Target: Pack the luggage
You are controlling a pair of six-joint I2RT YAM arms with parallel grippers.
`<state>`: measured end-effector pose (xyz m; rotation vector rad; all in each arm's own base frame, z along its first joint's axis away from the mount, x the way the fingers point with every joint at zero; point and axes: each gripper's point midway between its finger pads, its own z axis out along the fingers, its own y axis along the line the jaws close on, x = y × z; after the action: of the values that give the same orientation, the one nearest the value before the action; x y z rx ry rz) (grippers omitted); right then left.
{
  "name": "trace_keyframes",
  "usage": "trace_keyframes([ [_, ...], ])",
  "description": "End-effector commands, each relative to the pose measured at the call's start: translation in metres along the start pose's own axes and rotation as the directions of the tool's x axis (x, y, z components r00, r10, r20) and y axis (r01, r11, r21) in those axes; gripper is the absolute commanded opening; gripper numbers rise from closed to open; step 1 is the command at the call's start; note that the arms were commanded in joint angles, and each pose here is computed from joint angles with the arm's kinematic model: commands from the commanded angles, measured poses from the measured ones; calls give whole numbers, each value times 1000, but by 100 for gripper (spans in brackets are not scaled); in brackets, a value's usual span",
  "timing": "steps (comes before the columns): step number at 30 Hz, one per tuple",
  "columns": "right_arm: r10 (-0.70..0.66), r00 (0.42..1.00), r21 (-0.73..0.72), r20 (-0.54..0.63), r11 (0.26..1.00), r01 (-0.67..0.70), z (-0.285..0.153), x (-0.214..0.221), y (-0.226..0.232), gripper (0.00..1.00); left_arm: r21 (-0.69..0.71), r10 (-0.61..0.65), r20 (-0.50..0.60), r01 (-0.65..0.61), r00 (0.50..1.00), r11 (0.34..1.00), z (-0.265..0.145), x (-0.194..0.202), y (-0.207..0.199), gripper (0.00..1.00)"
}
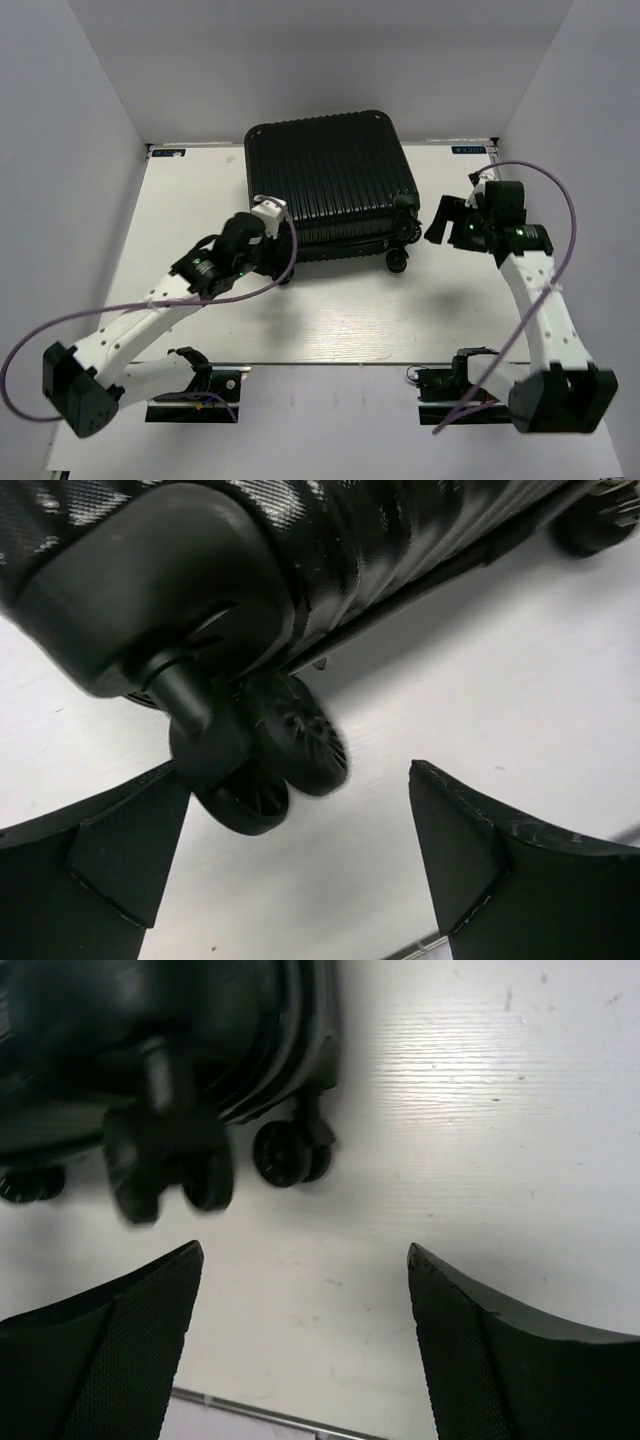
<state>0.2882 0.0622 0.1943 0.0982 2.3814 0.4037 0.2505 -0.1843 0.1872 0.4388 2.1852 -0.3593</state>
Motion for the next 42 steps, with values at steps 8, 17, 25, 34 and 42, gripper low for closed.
trace_keyframes([
  [8,-276,959,-311,-59,918,246,-32,71,58,79,-420,-3,8,6,1000,908,1,1,50,96],
  [17,-465,882,-345,-77,842,414,18,97,92,75,-415,-21,29,31,999,909,19,1,46,79],
  [25,-466,880,-160,85,866,474,57,89,93,69,-343,-84,21,86,996,935,35,17,31,28],
  [34,-376,872,4,314,919,395,85,60,86,58,-338,-95,45,105,994,935,27,22,34,13],
  [42,-340,823,-25,455,919,394,89,35,110,56,-275,-105,27,108,994,955,36,20,20,19],
])
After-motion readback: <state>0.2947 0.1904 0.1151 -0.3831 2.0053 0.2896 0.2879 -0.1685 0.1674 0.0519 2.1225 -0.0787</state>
